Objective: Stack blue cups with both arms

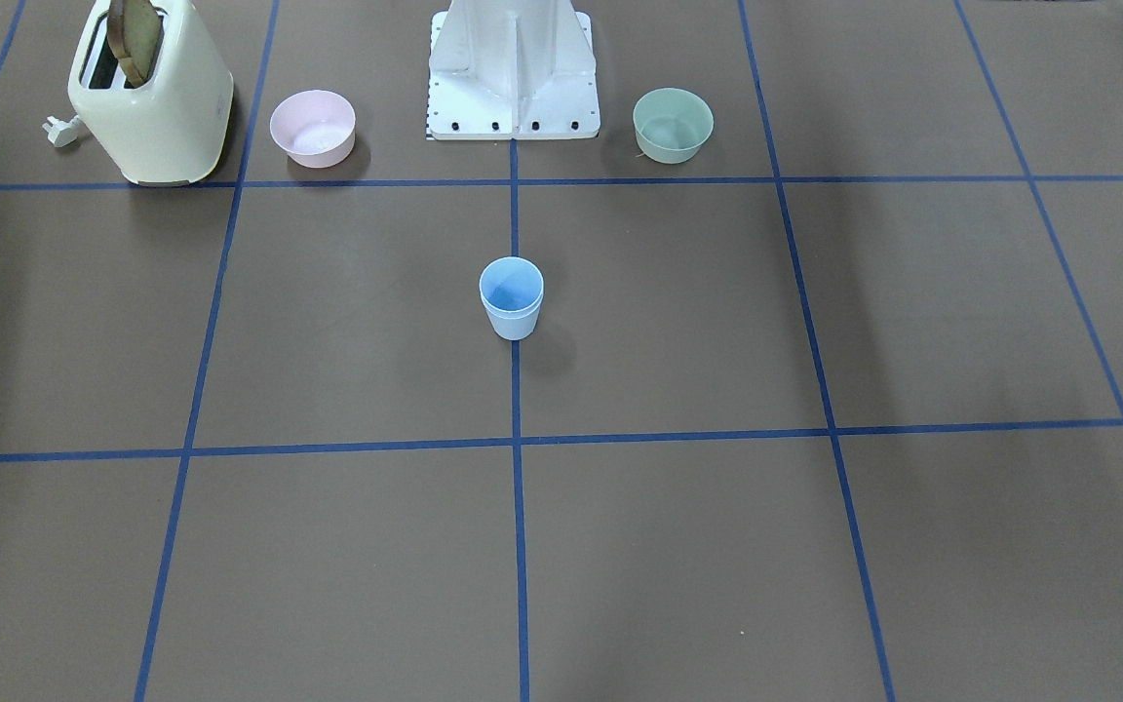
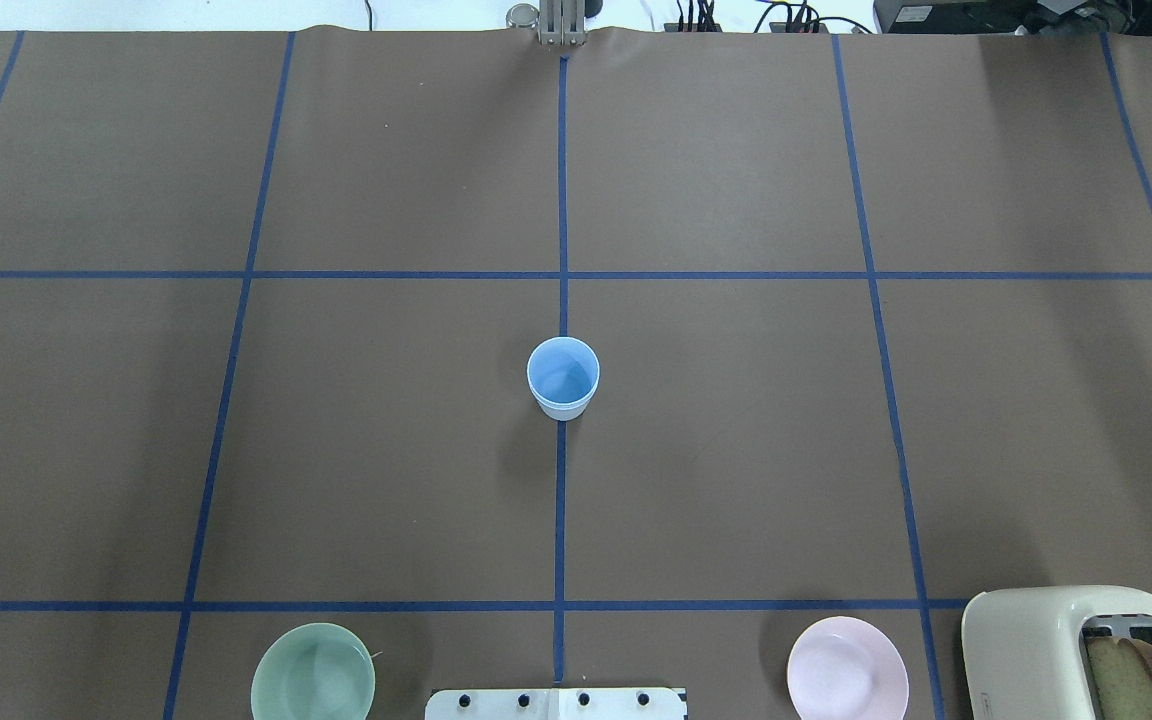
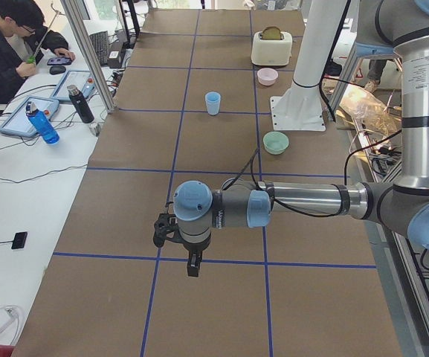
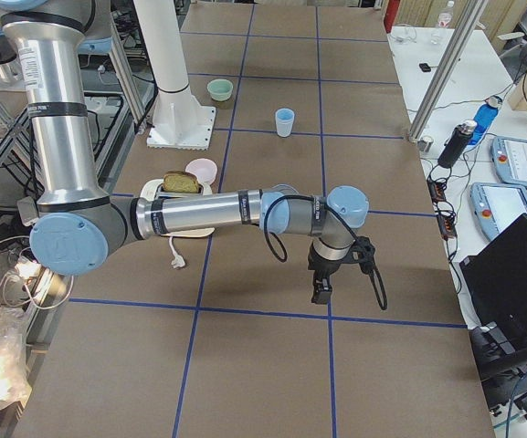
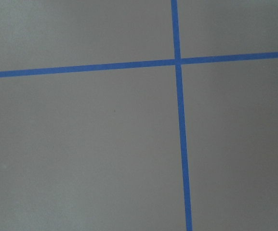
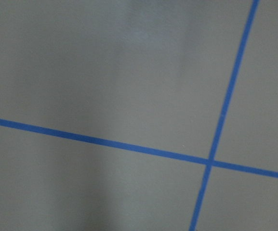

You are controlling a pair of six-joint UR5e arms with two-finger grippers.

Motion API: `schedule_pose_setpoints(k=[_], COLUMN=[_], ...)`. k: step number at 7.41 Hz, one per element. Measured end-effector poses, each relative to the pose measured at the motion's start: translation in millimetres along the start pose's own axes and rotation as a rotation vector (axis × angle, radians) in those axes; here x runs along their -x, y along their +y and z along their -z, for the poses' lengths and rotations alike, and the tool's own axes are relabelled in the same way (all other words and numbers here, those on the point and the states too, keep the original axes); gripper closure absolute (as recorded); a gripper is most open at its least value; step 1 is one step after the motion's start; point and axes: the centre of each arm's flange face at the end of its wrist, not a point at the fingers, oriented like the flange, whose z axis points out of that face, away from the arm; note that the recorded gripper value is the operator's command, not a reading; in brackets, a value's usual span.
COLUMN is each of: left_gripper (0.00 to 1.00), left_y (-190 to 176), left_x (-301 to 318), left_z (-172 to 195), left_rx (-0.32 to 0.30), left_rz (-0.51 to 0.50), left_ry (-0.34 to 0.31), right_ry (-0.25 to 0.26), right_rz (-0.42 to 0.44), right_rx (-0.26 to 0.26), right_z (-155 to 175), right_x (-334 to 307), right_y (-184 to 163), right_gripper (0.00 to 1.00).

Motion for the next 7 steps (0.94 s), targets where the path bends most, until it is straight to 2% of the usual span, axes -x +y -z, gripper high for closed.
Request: schedule_pose_setpoints(k=[7], left_gripper=[0.01], left_y=[1.0], left_x=[1.7], left_z=[-1.7], left_rx=[-0.001], left_rz=[0.000], left_ry=[-0.001], right_ry=[0.001], right_rz=[0.001], right_rx=[-0.026], right_z=[-9.5], right_x=[-14.8], right_y=[12.1], right_gripper=[0.00])
